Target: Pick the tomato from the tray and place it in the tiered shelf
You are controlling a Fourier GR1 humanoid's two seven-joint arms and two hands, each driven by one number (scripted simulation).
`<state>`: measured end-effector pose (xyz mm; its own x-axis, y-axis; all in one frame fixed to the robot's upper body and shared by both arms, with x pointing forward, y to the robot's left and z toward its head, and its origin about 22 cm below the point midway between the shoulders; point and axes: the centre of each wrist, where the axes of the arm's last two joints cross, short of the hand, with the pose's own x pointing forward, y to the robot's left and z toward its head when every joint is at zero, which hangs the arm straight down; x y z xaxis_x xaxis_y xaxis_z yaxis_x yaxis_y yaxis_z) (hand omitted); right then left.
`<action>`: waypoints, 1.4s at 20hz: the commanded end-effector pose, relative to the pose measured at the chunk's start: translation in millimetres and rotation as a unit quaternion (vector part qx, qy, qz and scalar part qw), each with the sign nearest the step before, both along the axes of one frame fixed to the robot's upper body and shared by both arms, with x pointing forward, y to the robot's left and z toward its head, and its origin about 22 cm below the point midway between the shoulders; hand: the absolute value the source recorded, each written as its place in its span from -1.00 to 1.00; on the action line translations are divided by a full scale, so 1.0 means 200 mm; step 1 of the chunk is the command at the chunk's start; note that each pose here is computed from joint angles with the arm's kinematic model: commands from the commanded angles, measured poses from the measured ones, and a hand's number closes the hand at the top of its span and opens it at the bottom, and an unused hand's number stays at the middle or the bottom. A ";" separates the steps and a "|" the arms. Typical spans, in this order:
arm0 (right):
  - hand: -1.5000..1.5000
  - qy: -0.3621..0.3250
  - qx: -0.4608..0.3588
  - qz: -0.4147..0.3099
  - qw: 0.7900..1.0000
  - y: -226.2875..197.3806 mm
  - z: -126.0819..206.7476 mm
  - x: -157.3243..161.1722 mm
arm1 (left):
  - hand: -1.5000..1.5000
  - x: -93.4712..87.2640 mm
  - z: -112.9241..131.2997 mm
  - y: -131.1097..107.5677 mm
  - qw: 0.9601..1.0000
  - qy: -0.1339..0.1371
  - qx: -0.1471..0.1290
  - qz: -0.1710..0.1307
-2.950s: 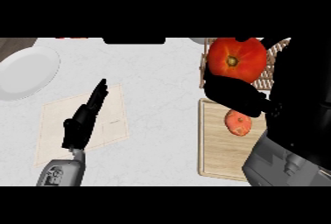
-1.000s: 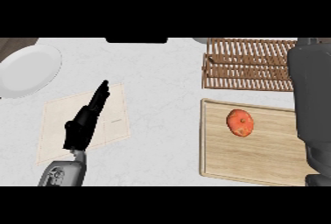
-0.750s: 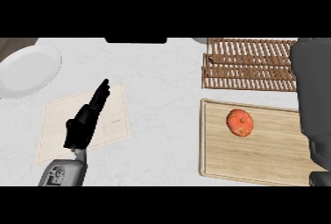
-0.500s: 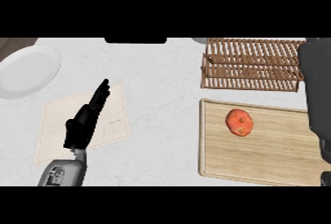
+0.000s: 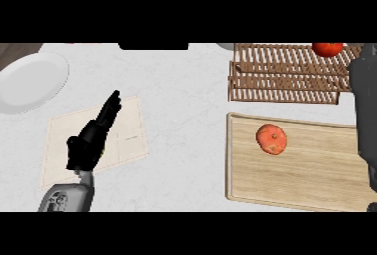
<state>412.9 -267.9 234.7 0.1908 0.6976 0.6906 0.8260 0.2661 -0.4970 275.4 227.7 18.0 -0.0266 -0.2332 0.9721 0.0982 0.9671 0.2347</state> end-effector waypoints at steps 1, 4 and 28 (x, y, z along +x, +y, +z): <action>-1.00 -0.026 0.052 0.028 0.998 0.12 0.01 -0.09 | 0.00 0.02 -0.01 0.02 1.000 0.000 -0.003 0.011; -1.00 -0.036 0.061 0.052 0.996 0.01 0.02 -0.09 | 0.00 0.01 0.02 -0.01 1.000 -0.004 0.000 0.009; -1.00 -0.091 0.246 -0.039 0.964 -0.66 0.63 -0.82 | 0.00 0.03 -0.02 0.06 1.000 0.005 0.004 0.026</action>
<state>286.5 -373.8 349.9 -0.0188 0.3030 0.9528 0.9203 0.3777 -0.1019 275.9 231.2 10.8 -0.0097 -0.2326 0.9725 0.0686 0.9701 0.2327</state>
